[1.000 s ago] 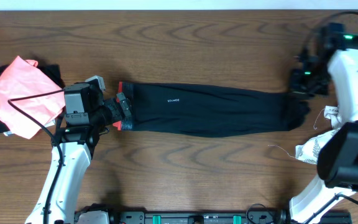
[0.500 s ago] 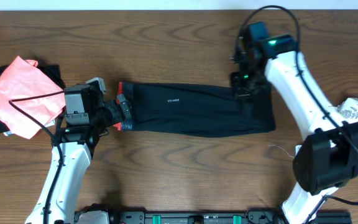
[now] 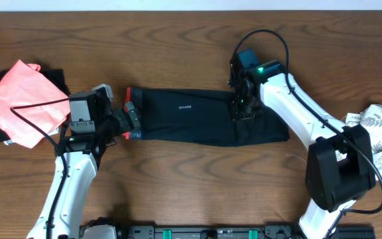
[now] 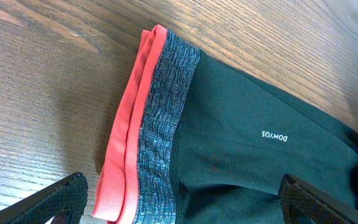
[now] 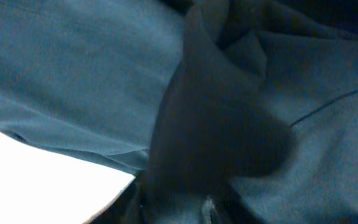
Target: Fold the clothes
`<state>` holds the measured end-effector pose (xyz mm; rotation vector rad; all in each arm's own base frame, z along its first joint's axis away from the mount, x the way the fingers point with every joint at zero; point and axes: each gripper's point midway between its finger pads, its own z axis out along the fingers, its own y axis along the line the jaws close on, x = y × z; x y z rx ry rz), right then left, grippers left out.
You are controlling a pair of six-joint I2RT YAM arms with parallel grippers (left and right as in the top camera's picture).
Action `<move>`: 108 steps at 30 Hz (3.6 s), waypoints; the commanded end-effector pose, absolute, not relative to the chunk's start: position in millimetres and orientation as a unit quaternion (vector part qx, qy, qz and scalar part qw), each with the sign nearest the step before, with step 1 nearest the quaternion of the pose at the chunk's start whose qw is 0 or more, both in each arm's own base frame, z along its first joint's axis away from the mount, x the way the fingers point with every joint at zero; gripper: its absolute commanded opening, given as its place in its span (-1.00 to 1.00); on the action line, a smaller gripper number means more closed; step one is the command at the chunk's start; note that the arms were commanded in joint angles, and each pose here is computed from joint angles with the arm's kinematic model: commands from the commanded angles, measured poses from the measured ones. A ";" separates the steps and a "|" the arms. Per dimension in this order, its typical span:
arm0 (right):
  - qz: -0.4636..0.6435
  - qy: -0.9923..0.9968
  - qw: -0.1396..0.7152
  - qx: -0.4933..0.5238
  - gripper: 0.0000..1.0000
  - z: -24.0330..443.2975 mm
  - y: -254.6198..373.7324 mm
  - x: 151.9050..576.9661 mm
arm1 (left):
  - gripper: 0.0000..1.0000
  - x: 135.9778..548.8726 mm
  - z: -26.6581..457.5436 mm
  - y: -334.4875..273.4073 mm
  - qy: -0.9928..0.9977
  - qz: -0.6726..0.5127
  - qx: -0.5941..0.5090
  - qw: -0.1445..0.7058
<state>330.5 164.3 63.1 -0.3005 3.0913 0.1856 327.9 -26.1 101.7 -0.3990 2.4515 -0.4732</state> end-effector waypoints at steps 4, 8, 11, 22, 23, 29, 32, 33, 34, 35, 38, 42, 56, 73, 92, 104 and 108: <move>0.097 0.987 0.030 -0.127 -0.27 67.8 182.6 332.0 | 0.96 330.9 107.5 -27.5 0.923 -0.182 -0.145 0.308; 0.124 0.980 0.040 -0.149 -0.24 70.4 193.1 335.6 | 0.96 330.9 107.5 -27.5 0.923 -0.182 -0.145 0.308; 0.094 0.985 0.049 -0.138 -0.24 68.4 181.2 341.6 | 0.96 330.9 107.5 -27.5 0.923 -0.182 -0.145 0.308; 0.032 0.995 0.025 -0.092 -0.51 51.0 146.7 331.9 | 0.96 330.9 107.5 -27.5 0.923 -0.182 -0.145 0.308; 0.030 0.996 0.022 -0.087 -0.51 46.1 145.2 329.5 | 0.96 330.9 107.5 -27.5 0.923 -0.182 -0.145 0.308; 0.038 0.996 0.019 -0.083 -0.56 18.8 144.7 318.8 | 0.96 330.9 107.4 -27.5 0.923 -0.182 -0.145 0.308; 0.069 0.993 0.014 -0.090 -0.55 10.2 157.0 311.1 | 0.96 330.9 107.5 -27.5 0.923 -0.182 -0.145 0.308; 0.086 0.992 0.013 -0.094 -0.55 9.3 164.2 309.0 | 0.96 330.9 107.5 -27.5 0.923 -0.182 -0.145 0.308; 0.105 0.989 0.013 -0.102 -0.55 9.3 172.6 307.8 | 0.96 330.9 107.5 -27.5 0.923 -0.182 -0.145 0.308; 0.119 0.987 0.015 -0.107 -0.55 10.0 179.2 307.6 | 0.96 330.9 107.5 -27.5 0.923 -0.182 -0.145 0.308; 0.151 0.981 0.032 -0.119 -0.55 13.6 197.0 313.0 | 0.96 330.9 107.5 -27.5 0.923 -0.182 -0.145 0.308; 0.182 0.975 0.049 -0.120 -0.54 18.5 211.1 320.3 | 0.96 330.9 107.4 -27.5 0.923 -0.182 -0.145 0.308; 0.202 0.967 0.094 -0.125 -0.38 25.4 223.7 339.6 | 0.96 329.6 106.4 -27.5 0.924 -0.182 -0.145 0.304; 0.122 0.968 0.216 -0.037 -0.29 106.7 149.0 404.4 | 0.96 329.7 106.2 -27.5 0.924 -0.182 -0.145 0.304; 0.013 0.997 0.067 0.045 -0.35 90.9 25.0 339.5 | 0.96 367.5 25.6 1.0 0.950 -0.154 -0.147 0.230; 0.013 0.997 0.066 0.045 -0.36 90.8 25.1 338.9 | 0.96 345.1 -28.5 -37.0 0.948 -0.262 -0.141 0.109; 0.013 0.997 0.066 0.045 -0.36 90.8 25.2 338.7 | 0.88 339.2 -30.9 -37.3 0.949 -0.261 -0.145 0.096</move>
